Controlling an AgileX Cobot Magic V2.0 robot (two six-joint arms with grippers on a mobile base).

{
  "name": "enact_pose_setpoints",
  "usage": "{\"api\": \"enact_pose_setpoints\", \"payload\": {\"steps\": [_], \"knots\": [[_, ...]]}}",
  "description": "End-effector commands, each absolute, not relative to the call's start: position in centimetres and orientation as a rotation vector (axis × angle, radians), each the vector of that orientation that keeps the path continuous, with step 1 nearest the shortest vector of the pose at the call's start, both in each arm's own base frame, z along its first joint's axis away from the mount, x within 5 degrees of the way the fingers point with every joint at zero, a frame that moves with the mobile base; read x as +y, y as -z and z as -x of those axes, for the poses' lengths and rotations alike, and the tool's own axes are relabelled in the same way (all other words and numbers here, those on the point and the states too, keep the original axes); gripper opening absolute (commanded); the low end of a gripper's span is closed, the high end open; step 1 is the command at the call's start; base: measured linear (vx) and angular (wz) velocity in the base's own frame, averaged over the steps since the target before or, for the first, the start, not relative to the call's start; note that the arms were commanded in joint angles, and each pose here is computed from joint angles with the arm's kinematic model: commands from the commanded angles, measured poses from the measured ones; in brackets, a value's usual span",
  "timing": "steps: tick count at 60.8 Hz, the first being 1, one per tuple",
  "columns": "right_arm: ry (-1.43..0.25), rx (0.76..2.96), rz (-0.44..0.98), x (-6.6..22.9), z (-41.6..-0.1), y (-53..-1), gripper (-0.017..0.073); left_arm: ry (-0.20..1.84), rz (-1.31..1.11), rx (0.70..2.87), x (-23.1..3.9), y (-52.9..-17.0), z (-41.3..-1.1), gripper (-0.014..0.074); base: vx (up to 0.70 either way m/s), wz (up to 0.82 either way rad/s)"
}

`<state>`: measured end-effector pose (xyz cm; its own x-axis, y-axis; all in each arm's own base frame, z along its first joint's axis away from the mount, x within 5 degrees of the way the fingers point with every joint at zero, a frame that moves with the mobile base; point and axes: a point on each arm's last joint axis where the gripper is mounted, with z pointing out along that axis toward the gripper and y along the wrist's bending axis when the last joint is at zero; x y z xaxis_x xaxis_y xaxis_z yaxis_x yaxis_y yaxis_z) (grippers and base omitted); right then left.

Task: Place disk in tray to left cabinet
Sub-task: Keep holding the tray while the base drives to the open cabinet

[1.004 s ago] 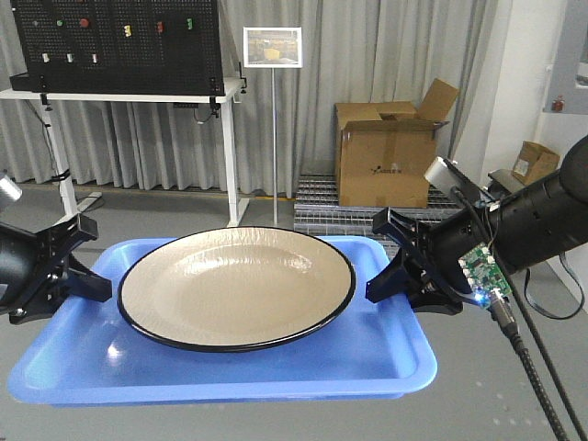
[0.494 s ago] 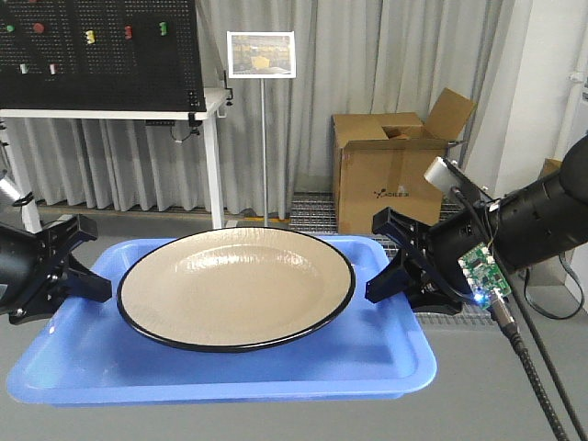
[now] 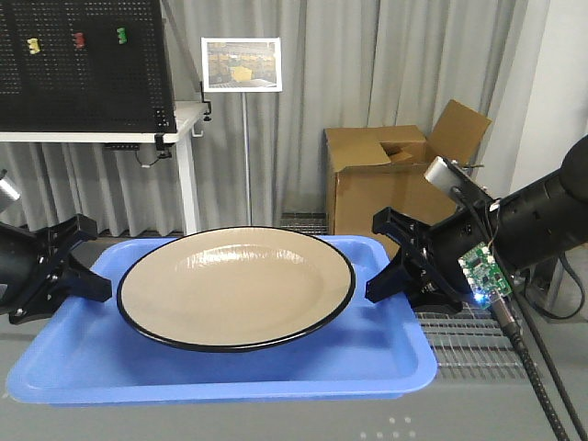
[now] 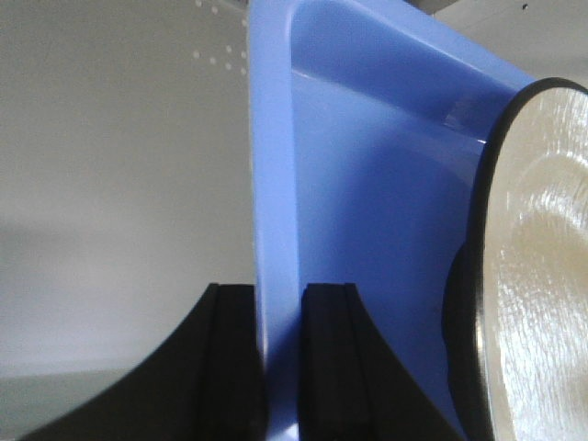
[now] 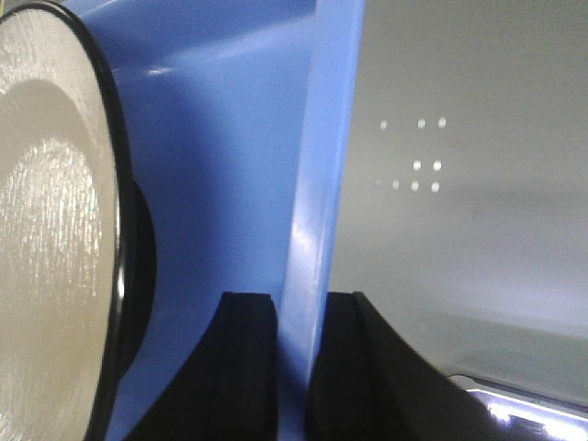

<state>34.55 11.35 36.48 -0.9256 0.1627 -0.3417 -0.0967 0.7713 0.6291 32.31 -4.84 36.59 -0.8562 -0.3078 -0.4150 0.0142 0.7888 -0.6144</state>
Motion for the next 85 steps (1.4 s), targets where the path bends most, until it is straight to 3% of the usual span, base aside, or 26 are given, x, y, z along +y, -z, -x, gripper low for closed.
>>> {"api": "enact_pose_setpoints", "payload": {"steps": [1, 85], "knots": [[-1.161, 2.41, -0.041, 12.62, -33.12, -40.55, -0.0003, 1.042, 0.217, 2.334, -6.24, -40.07, -31.05, 0.0, 0.58, -0.06], [-1.16, 2.407, -0.043, 12.61, -33.16, -40.57, -0.0003, 1.041, 0.218, 2.332, -6.23, -40.08, -31.07, 0.0, 0.44, -0.11]]}}
